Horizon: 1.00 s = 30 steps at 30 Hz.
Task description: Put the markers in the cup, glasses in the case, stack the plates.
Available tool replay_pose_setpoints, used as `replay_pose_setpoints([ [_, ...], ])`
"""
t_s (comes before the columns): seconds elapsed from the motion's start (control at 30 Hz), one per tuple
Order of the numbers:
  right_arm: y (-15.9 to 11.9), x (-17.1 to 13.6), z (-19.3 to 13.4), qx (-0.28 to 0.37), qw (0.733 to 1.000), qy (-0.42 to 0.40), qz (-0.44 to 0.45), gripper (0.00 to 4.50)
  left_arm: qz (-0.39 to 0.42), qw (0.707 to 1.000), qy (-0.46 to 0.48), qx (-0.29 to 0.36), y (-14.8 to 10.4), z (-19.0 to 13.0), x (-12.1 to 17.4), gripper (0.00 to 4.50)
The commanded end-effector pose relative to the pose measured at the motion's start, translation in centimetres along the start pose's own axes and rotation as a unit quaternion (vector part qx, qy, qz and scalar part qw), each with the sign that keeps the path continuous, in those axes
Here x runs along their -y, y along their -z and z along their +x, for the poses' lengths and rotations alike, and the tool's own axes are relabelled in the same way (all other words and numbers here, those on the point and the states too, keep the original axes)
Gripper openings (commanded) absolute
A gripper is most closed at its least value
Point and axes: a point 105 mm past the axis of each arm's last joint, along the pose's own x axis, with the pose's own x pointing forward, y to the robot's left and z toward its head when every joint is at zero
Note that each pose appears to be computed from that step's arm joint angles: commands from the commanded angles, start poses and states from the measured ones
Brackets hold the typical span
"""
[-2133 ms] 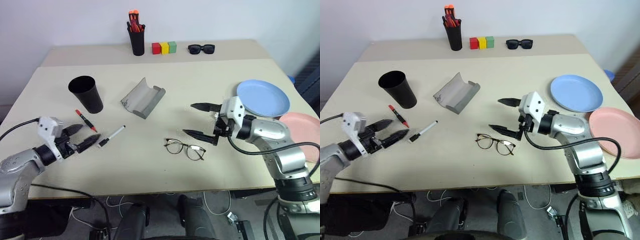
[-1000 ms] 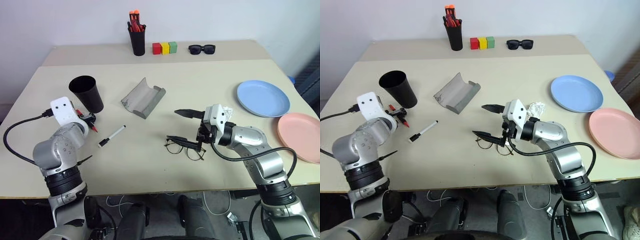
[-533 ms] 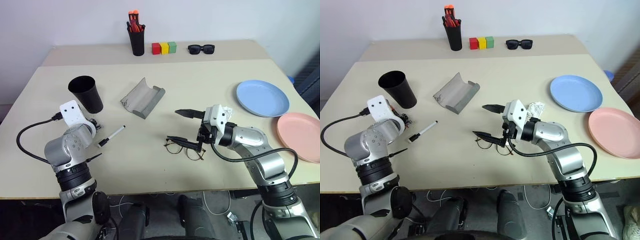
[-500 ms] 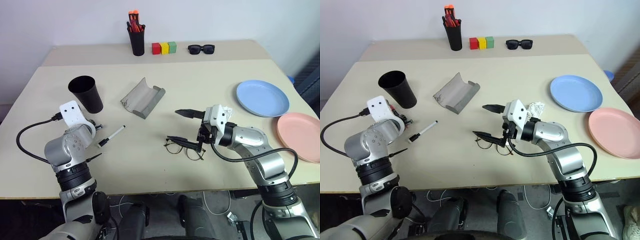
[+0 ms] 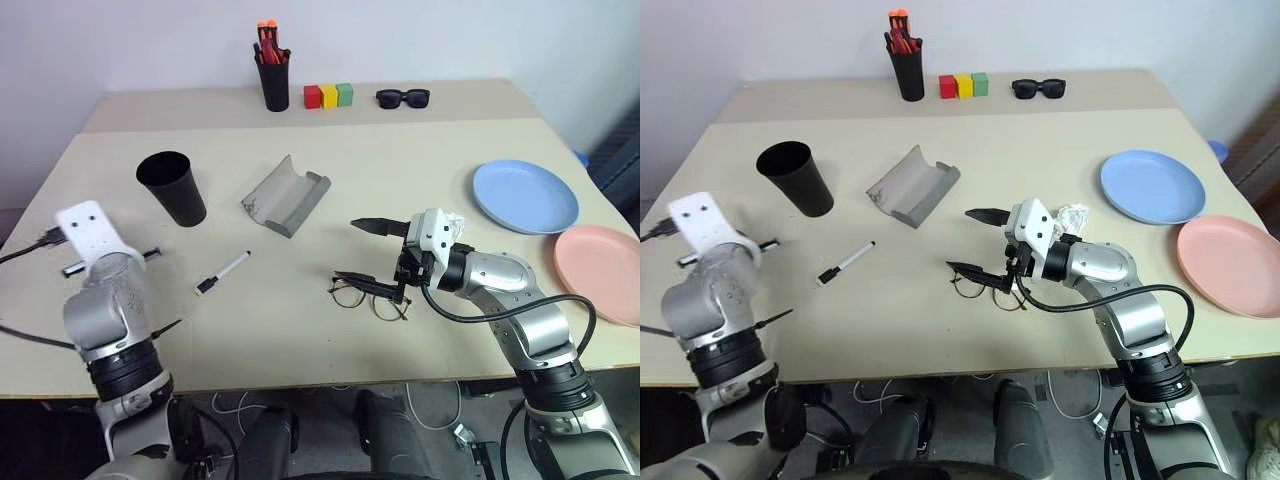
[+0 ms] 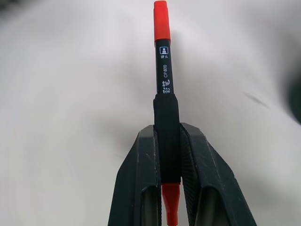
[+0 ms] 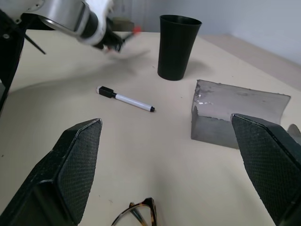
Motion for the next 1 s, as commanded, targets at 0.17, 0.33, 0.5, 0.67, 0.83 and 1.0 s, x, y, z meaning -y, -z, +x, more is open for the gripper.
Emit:
replay_pose_setpoints([
  [0.17, -1.3, -0.1, 0.0, 0.025, 1.0, -0.015, 0.002, 4.5, -0.132, 0.922, 0.192, 0.309, -11.7, -3.5, 1.6, 0.01],
  [0.33, -2.7, 0.7, -0.1, 0.066, 0.997, -0.013, 0.039, 4.5, -0.103, 0.865, 0.273, 0.409, -15.5, -5.1, 3.8, 0.01],
  [0.5, -4.2, 1.1, 0.4, 0.113, 0.992, 0.0, 0.055, 4.5, -0.091, 0.833, 0.329, 0.435, -16.5, -4.7, 6.7, 0.01],
  [0.67, -4.5, 0.9, 0.7, 0.12, 0.991, 0.003, 0.065, 4.5, -0.059, 0.837, 0.336, 0.428, -15.7, -2.6, 8.2, 0.01],
  [0.83, -4.2, 1.4, 0.6, 0.113, 0.991, 0.021, 0.064, 4.5, -0.043, 0.835, 0.345, 0.426, -15.2, -1.2, 8.7, 0.01],
  [1.0, -4.2, 1.7, 0.5, 0.11, 0.992, 0.029, 0.061, 4.5, -0.04, 0.836, 0.35, 0.421, -14.2, -0.4, 9.0, 0.01],
])
